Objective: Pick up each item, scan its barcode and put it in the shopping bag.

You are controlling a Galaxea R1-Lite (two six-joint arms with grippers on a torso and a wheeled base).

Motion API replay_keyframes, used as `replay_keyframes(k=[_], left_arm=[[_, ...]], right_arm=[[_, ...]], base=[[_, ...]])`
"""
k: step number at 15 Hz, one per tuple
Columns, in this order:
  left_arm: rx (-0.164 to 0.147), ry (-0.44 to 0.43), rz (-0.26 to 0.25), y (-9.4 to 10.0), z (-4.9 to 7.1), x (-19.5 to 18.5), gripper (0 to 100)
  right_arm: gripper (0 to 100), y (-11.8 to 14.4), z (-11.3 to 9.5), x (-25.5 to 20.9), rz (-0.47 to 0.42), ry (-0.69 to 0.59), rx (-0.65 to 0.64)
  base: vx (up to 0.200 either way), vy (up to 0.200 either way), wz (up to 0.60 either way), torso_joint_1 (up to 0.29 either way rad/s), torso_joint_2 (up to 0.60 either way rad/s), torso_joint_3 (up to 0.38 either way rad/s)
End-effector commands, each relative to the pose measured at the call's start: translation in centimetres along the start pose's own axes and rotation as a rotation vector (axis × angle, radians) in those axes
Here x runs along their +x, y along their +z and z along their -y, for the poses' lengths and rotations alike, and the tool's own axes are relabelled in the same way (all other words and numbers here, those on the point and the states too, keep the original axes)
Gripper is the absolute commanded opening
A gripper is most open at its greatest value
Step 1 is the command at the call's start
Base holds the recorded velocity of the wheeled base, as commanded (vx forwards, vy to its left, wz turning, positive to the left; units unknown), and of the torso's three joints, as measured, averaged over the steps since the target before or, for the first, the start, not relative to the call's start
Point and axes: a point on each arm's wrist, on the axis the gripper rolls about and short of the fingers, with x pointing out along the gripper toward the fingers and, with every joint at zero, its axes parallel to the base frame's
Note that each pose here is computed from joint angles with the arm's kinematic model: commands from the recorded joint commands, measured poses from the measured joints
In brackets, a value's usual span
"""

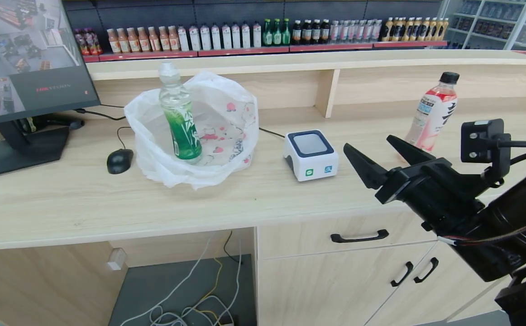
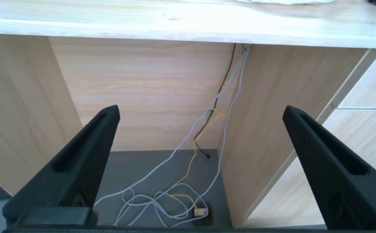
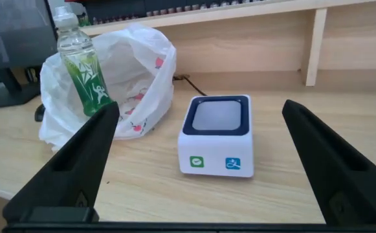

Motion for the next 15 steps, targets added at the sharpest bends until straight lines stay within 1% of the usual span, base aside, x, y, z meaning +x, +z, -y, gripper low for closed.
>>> replay_keyframes(k=[1, 6, 7, 13, 15], left_arm=[[-0.001, 0.0, 0.0, 0.0, 0.0, 0.0, 100], [-0.001, 0.0, 0.002, 0.0, 0.0, 0.0, 100], [-0.001, 0.0, 0.0, 0.0, 0.0, 0.0, 100], [0.001, 0.0, 0.0, 0.0, 0.0, 0.0, 100], [0.007, 0.0, 0.0, 0.0, 0.0, 0.0, 100]], right_arm=[[100, -0.2, 0.2, -0.3, -0.013, -0.007, -0.004], [100, -0.1, 0.6, -0.7, -0.016, -0.02, -0.016], [100, -0.4, 0.6, -0.9, -0.031, -0.02, -0.017], [100, 0.0, 0.6, -1.4, -0.025, -0.022, -0.017], [100, 0.1, 0.6, -1.4, -0.02, -0.021, -0.015]], base=[[0.0, -0.2, 0.0, 0.012, -0.01, 0.007], [0.0, -0.2, 0.0, 0.003, 0.0, 0.0], [0.0, -0.2, 0.0, 0.002, 0.0, 0.002], [0.0, -0.2, 0.0, 0.001, 0.0, 0.002], [0.0, 0.0, 0.0, 0.0, 0.0, 0.0]])
